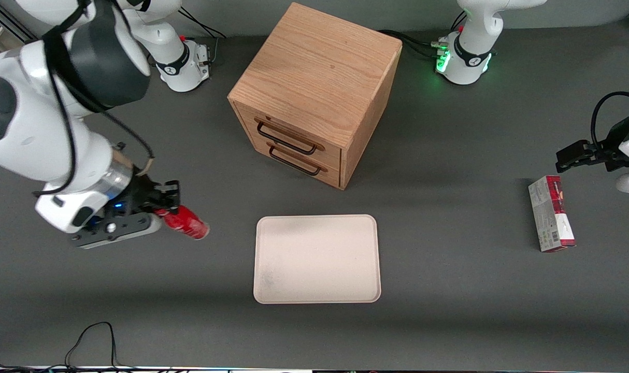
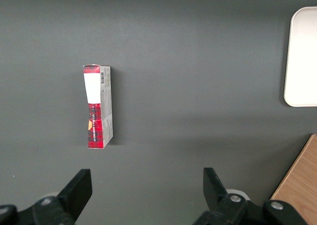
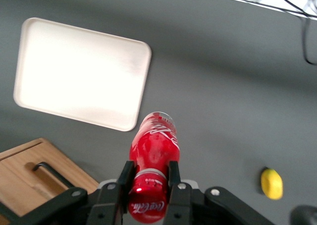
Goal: Place coke bottle on tray
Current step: 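Lift the bottle and carry it over the cream tray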
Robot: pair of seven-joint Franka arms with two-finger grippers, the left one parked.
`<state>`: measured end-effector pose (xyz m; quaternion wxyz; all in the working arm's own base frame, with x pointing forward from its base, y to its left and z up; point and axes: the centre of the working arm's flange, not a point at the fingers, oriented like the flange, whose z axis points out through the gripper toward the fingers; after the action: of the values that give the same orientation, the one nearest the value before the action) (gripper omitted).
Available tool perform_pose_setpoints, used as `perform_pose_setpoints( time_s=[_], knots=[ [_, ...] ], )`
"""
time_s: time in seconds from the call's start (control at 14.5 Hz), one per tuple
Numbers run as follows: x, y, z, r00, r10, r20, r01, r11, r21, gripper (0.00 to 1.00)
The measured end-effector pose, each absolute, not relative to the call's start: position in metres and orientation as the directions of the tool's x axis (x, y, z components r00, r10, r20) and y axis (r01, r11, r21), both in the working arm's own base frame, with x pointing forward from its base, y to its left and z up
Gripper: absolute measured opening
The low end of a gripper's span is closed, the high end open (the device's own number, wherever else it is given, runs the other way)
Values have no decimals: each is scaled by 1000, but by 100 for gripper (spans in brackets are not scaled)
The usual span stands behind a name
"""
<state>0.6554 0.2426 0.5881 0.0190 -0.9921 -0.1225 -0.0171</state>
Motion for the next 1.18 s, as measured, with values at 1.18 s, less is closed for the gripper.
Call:
perform_pose_setpoints(
  time_s=[1.18],
  knots=[
    [693, 353, 424, 924, 366, 112, 365, -930, 31, 32]
  ],
)
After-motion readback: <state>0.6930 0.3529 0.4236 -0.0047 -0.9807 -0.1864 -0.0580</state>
